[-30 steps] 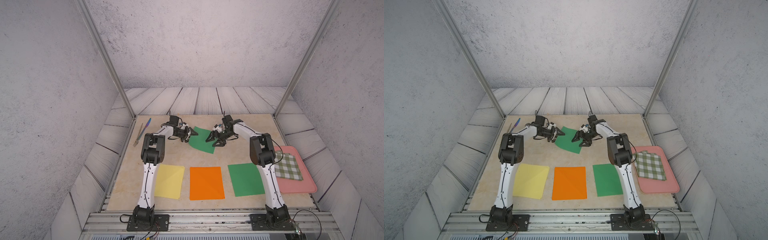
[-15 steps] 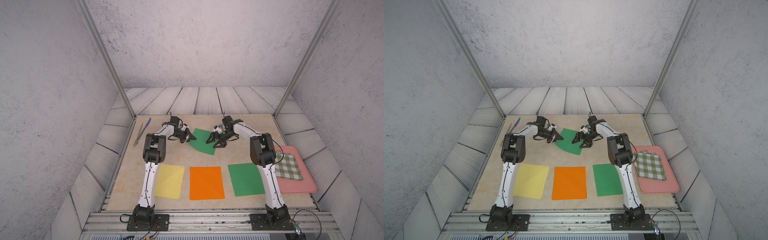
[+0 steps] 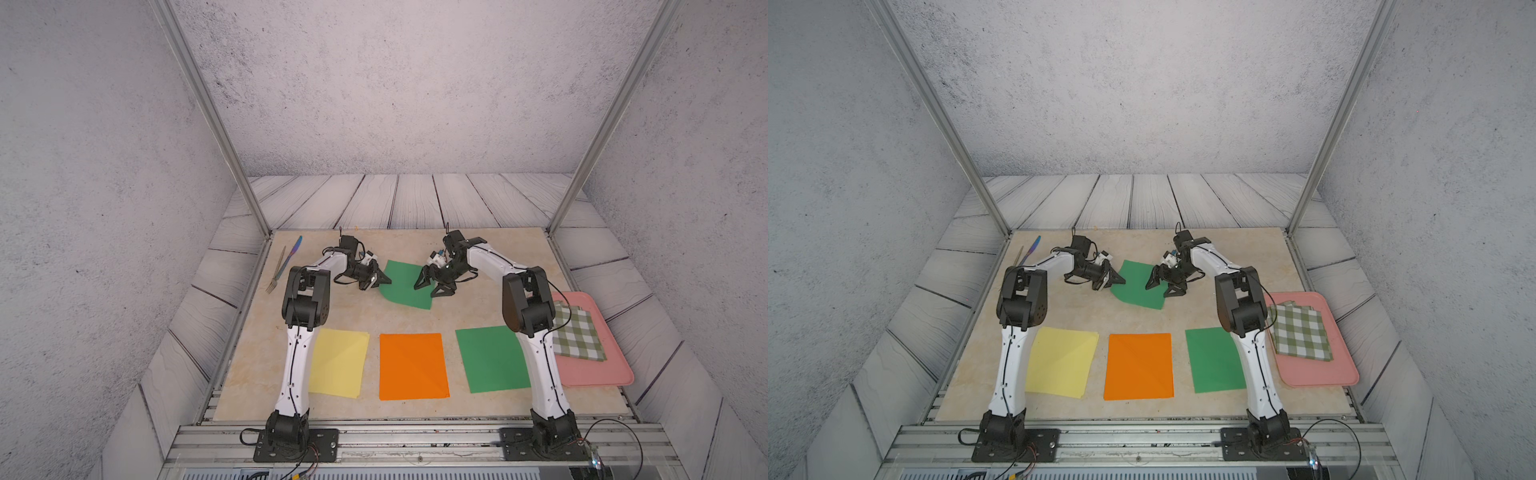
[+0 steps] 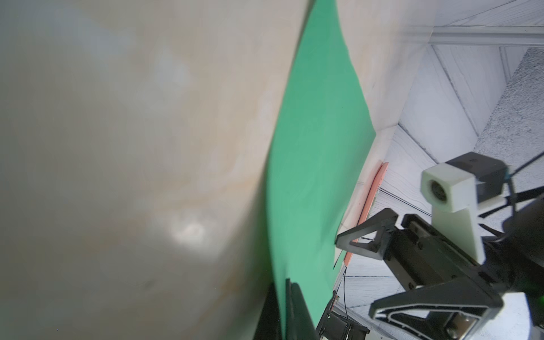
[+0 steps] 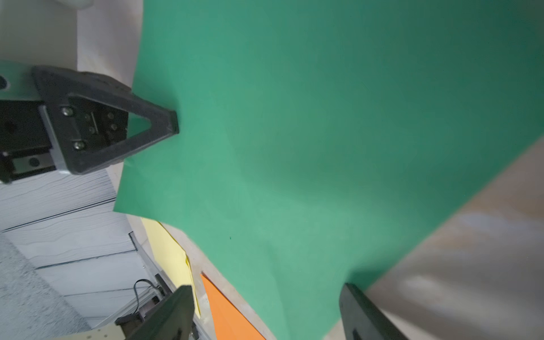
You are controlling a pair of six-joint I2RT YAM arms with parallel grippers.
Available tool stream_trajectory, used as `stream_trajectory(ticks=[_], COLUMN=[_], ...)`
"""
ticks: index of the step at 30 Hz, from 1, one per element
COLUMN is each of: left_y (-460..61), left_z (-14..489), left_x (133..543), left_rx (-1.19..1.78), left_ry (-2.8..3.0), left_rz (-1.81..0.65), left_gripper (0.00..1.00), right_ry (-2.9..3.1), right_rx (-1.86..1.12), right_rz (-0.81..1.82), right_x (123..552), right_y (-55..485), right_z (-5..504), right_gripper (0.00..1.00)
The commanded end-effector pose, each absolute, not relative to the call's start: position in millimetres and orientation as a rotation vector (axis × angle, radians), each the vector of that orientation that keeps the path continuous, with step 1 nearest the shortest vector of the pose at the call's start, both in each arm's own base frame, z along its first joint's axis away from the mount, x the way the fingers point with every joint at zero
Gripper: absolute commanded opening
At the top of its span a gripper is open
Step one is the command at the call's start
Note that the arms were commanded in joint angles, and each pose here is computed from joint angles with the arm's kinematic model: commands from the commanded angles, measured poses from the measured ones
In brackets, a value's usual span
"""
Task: Sort the scattered colored papers by color
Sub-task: Pick up the colored paper from the center of the board.
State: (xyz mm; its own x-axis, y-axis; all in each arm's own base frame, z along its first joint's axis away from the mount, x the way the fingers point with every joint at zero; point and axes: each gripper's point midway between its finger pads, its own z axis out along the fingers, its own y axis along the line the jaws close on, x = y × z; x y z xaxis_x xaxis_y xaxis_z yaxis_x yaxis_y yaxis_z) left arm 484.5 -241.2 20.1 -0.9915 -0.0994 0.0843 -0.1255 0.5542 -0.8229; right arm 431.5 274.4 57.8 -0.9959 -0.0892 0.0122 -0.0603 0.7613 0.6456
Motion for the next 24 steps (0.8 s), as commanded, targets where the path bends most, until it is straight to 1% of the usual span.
stream_trajectory(ticks=[1,5,8,12,18,24], left_y=[-232.2,-231.3,-234.4,-246.1,-289.3,-343.0], left_z=[34.0,68.4,99.5,143.3,195.0,228.8], left_x=[487.7,488.1,484.7,473.7,437.4,384.4], left_rx=[0.238,0.238,0.226,0.187,0.116,0.046], left_ry=[-2.861,-2.920,-2.964,-3.024,-3.094,-3.151], left_rz=[1.391,1.441,1.478,1.527,1.559,1.573], left_gripper=[0.00,0.00,0.00,0.00,0.00,0.00], right_ry=[-3.134,-3.265,-3.317,-3.369,-3.415,-3.533], right_rx=[0.157,0.159,0.145,0.165,0.187,0.171], right_rz=[-1.086,-1.060,-1.062,-1.026,-0.994,-0.988], right_x=[442.6,432.7,417.1,389.2,327.3,261.0], right_y=[260.7,243.8,233.3,217.1,188.7,153.3], right_z=[150.8,203.5,227.2,246.4,266.5,304.5], right_gripper=[0.82,0.83,0.85,0.86,0.89,0.92])
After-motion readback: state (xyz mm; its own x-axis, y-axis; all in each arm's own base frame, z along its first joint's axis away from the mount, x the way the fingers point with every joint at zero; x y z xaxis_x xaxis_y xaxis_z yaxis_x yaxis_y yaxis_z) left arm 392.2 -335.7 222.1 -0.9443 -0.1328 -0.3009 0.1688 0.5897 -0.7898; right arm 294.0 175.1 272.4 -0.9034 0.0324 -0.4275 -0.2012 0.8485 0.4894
